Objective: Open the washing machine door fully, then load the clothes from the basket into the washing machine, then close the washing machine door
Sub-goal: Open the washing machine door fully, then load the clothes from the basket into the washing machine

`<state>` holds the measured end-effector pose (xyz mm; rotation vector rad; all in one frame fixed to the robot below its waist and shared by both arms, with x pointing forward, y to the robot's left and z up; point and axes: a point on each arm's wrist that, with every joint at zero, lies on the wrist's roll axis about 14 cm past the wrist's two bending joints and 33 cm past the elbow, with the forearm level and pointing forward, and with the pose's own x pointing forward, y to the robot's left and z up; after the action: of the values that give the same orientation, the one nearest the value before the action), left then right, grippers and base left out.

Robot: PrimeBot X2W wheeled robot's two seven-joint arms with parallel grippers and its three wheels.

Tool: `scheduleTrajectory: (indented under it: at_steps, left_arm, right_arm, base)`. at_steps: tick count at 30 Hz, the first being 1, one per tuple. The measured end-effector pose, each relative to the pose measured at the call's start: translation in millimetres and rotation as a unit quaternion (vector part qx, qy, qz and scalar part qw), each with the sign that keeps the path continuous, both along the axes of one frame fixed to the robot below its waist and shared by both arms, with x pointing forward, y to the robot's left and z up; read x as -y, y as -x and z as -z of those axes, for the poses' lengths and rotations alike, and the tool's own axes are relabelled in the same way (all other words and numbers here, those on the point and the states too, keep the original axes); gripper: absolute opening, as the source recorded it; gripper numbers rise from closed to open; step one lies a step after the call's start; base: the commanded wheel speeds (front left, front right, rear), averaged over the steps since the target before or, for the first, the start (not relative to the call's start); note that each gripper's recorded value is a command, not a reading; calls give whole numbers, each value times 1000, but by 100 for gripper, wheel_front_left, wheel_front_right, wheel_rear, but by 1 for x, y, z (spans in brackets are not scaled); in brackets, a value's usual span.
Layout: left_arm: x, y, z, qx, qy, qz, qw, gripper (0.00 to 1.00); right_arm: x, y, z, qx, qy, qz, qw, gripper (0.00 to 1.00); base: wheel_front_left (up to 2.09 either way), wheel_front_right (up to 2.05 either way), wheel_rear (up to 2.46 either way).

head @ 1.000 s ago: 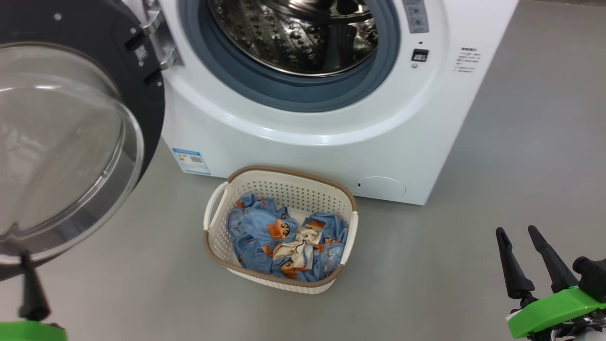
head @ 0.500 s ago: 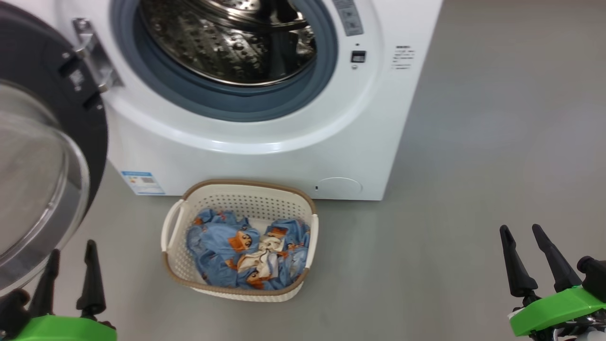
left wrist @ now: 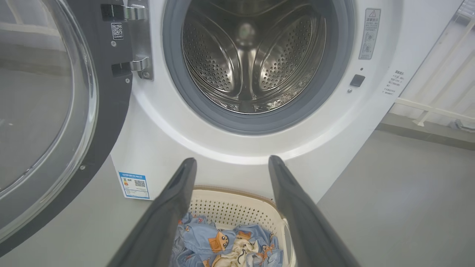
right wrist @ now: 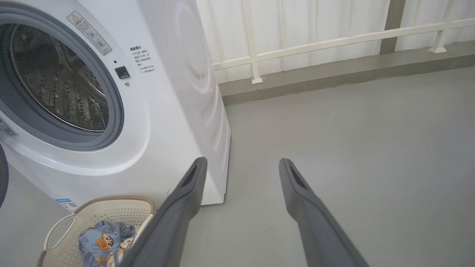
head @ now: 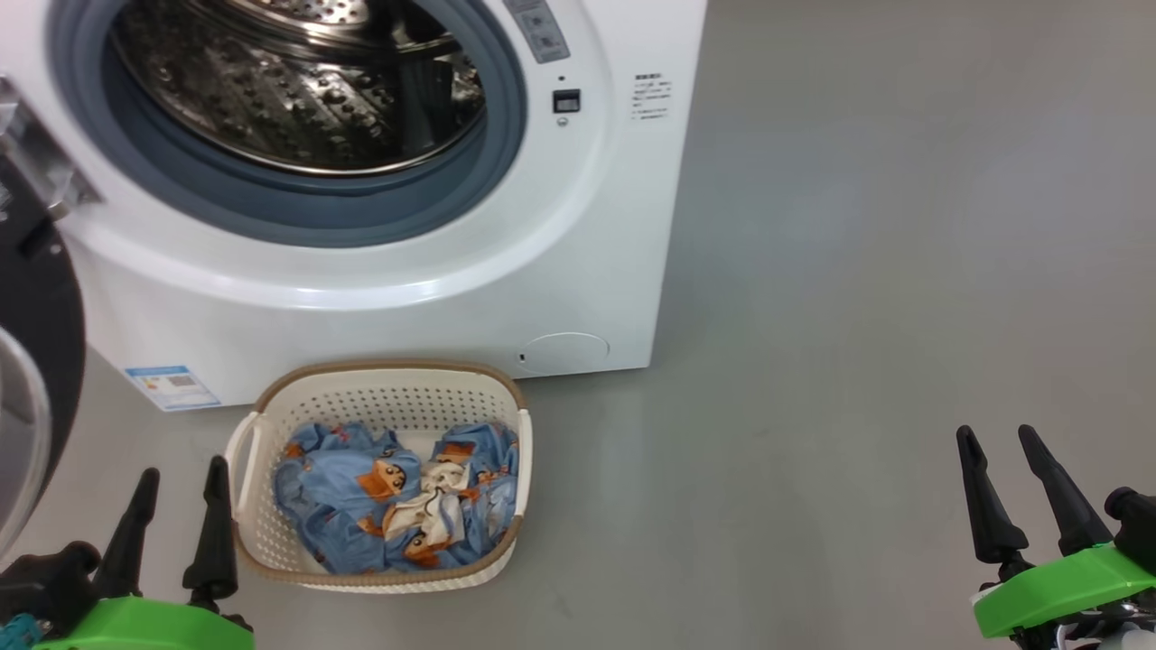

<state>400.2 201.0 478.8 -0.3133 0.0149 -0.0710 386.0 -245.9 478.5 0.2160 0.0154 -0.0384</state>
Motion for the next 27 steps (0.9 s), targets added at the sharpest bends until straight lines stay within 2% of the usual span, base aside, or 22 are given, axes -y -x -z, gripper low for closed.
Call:
scheduleTrajectory:
  at_steps: [5,18,27]
  left_arm:
    - [17,-6,2,-1,-1,27,1000,100]
    - [20,-8,3,-4,-9,39,999,100]
    - [19,-9,7,-9,-13,41,999,100]
  right_arm:
    - [11,7,0,0,-2,20,1000,100]
    - [7,5,4,-5,-9,21,1000,100]
    - [5,3,8,-10,-10,17,1000,100]
  base:
    - [0,0,0]
    - [1,-4,3]
    - [54,-132,79]
